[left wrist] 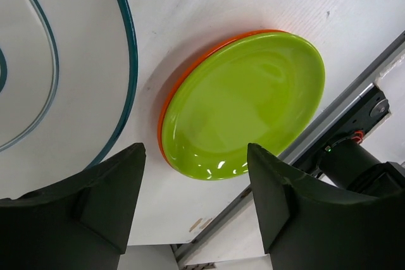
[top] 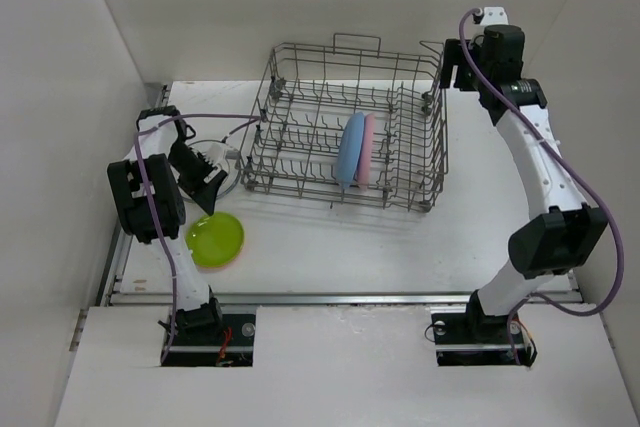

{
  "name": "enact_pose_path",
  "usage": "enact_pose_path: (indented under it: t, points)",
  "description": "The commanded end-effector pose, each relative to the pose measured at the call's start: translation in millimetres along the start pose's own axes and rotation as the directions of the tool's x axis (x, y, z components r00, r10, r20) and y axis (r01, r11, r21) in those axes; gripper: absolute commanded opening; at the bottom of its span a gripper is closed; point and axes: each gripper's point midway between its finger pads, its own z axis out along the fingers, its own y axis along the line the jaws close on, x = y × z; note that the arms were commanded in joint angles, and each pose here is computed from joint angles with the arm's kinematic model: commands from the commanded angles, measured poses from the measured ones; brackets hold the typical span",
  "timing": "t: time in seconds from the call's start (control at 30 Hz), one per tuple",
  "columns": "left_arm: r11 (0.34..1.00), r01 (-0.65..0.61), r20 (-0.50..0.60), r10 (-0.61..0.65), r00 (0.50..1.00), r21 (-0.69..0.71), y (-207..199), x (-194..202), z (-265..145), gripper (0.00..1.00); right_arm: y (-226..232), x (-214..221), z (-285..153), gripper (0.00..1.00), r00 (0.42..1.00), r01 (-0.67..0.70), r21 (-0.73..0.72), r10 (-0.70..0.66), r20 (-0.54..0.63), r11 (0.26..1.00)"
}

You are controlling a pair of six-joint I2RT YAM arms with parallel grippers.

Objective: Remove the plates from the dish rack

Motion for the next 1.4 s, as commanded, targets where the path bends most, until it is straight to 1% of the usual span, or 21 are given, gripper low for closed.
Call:
enact_pose_path:
  t: [0.0,0.13,0.2,0.27,0.3,0.33,0.4,0.43,0.47,0.57,0.6,0.67,0.7,0.8,0.9,1.0,1.1,1.23,1.3,1.33,1.37]
  points:
    - [0.999,-0.029,-0.003,0.030,1.000,0.045,-24,-3,-8,0.63,12,-35,-31,0.81,0.993,-0.031,-0.070,0.039,0.114,0.997]
    - [0.999,-0.023,0.091,0.025,0.996,-0.022,-29,-23,-32,0.64,37,-41,-52,0.81,0.989,-0.031,-0.152,0.052,0.135,0.988]
    - [0.999,0.003,0.181,0.003,0.984,-0.034,-34,-43,-49,0.64,50,-36,-57,0.81,0.990,-0.031,-0.194,0.056,0.126,0.981]
    - [0.999,0.031,0.272,-0.021,0.962,-0.033,-36,-61,-67,0.64,73,-20,-61,0.81,0.995,-0.038,-0.271,0.062,0.079,0.962]
    - [0.999,0.036,0.357,-0.027,0.934,-0.020,-39,-79,-83,0.64,82,-14,-62,0.81,0.996,-0.047,-0.300,0.068,0.061,0.953]
    - [0.996,0.088,0.407,-0.082,0.910,0.004,-42,-88,-94,0.64,97,1,-64,0.80,0.999,-0.040,-0.342,0.049,0.017,0.939]
    - [0.992,0.124,0.486,-0.126,0.865,0.036,-41,-111,-108,0.65,109,18,-62,0.78,0.999,-0.036,-0.370,0.027,-0.030,0.928]
    - [0.990,0.133,0.548,-0.131,0.826,0.036,-36,-127,-117,0.67,116,26,-60,0.76,0.998,-0.046,-0.383,0.025,-0.060,0.923]
    - [0.966,0.237,0.559,-0.255,0.789,0.105,-33,-134,-117,0.68,125,41,-56,0.74,0.995,-0.049,-0.411,0.009,-0.099,0.910]
    - [0.956,0.271,0.602,-0.282,0.747,0.112,-24,-165,-123,0.69,141,59,-58,0.70,0.988,-0.083,-0.474,0.009,-0.156,0.877]
    - [0.941,0.307,0.593,-0.331,0.734,0.145,-21,-172,-119,0.69,144,63,-56,0.69,0.984,-0.099,-0.481,0.015,-0.175,0.871]
    - [0.942,0.319,0.602,-0.314,0.734,0.103,-15,-187,-119,0.70,151,68,-53,0.65,0.982,-0.115,-0.505,0.020,-0.190,0.855]
    - [0.937,0.333,0.594,-0.326,0.736,0.101,-15,-195,-114,0.71,159,78,-53,0.65,0.975,-0.132,-0.530,0.013,-0.221,0.838]
    - [0.938,0.342,0.586,-0.311,0.749,0.060,-12,-203,-107,0.71,170,85,-56,0.63,0.974,-0.134,-0.570,0.002,-0.226,0.810]
    - [0.938,0.346,0.558,-0.290,0.777,0.006,-9,-210,-94,0.72,180,93,-58,0.63,0.971,-0.140,-0.589,-0.005,-0.237,0.796]
    - [0.915,0.403,0.522,-0.325,0.788,-0.039,6,-208,-76,0.72,184,101,-58,0.63,0.969,-0.139,-0.594,-0.015,-0.247,0.792]
    - [0.886,0.462,0.497,-0.383,0.779,-0.041,20,-206,-61,0.69,183,101,-57,0.63,0.969,-0.138,-0.587,-0.013,-0.245,0.798]
    - [0.875,0.483,0.480,-0.414,0.774,-0.025,27,-207,-51,0.53,187,100,-61,0.63,0.971,-0.132,-0.597,-0.017,-0.237,0.791]
    - [0.860,0.510,0.462,-0.450,0.764,-0.006,30,-206,-41,0.43,183,103,-59,0.63,0.970,-0.131,-0.580,-0.018,-0.243,0.804]
    - [0.866,0.499,0.464,-0.450,0.763,0.020,26,-209,-41,0.34,180,104,-57,0.63,0.969,-0.129,-0.563,-0.018,-0.248,0.817]
    - [0.863,0.504,0.458,-0.464,0.758,0.041,25,-210,-38,0.30,179,100,-61,0.63,0.972,-0.125,-0.566,-0.014,-0.236,0.815]
